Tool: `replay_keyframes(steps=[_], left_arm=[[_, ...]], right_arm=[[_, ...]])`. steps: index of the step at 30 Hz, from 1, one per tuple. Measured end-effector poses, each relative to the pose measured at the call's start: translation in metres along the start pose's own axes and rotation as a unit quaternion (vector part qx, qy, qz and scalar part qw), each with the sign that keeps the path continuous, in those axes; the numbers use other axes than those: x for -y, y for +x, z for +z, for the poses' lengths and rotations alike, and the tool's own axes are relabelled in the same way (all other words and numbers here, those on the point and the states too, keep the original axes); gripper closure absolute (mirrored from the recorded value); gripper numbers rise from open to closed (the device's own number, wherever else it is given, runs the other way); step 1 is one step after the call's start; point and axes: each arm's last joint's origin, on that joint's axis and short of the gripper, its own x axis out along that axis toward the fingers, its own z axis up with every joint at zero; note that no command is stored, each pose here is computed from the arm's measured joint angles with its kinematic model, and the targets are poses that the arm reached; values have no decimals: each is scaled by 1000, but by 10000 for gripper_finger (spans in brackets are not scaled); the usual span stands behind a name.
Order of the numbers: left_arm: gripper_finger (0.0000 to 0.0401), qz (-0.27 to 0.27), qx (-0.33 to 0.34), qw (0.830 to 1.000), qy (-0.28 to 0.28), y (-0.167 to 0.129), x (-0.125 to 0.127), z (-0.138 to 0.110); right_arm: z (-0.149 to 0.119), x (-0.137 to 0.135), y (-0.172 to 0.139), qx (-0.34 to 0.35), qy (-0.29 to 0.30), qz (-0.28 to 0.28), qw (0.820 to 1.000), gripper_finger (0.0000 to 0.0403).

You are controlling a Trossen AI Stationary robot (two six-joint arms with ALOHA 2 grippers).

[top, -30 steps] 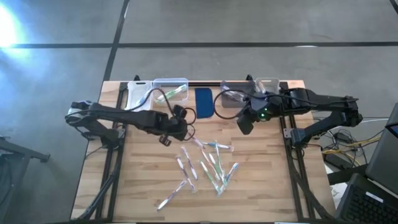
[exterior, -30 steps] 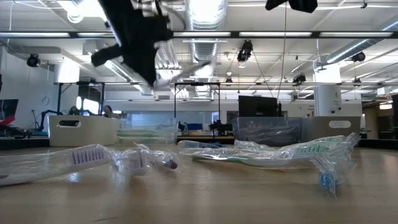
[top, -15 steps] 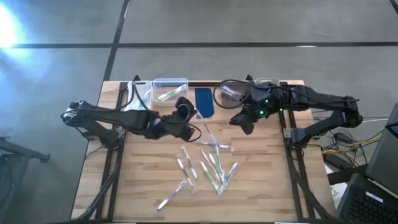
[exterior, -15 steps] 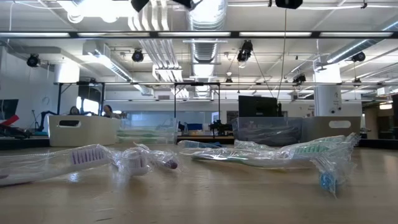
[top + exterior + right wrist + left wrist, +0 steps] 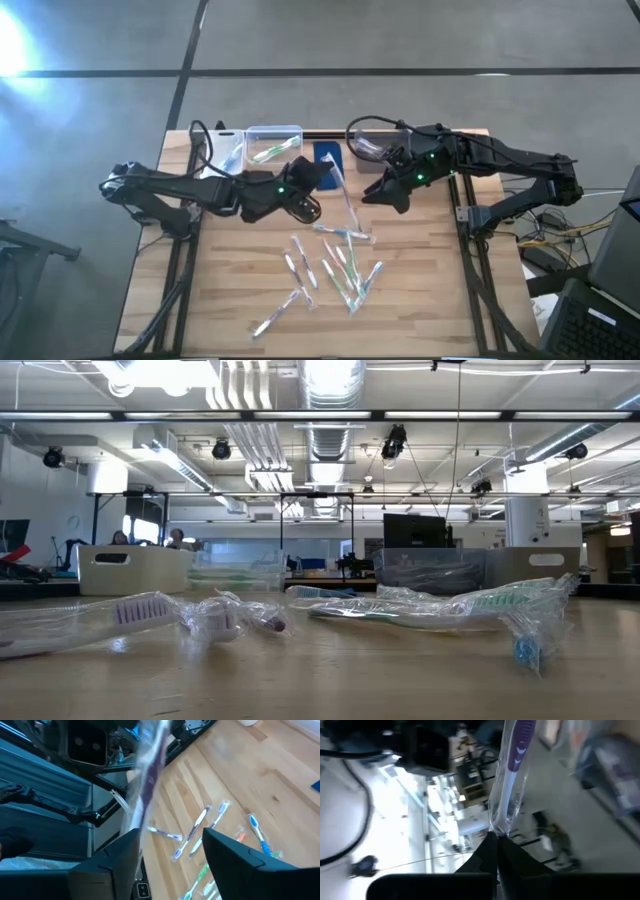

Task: Pick & Place Toothbrushes
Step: Put the purple toothbrush into the black bin

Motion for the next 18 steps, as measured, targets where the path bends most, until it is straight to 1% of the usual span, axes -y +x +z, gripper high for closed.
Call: replay_keyframes(steps=[3, 7, 9, 15, 18], left_arm=[[401, 18, -5, 1000, 21, 1, -4, -2], [401, 22, -10, 999, 38, 7, -3, -4], [401, 25, -14, 999, 44, 11, -2, -5], [401, 51, -28, 997, 44, 21, -3, -1], [401, 55, -25, 997, 42, 21, -5, -1]], right_arm=[[1, -1, 0, 3, -1, 3, 1000, 179], [3, -5, 0, 4, -9, 37, 999, 165], [4, -6, 0, 8, -11, 44, 999, 160], [4, -5, 0, 6, -10, 41, 999, 150], [3, -3, 2, 6, -9, 35, 999, 147]])
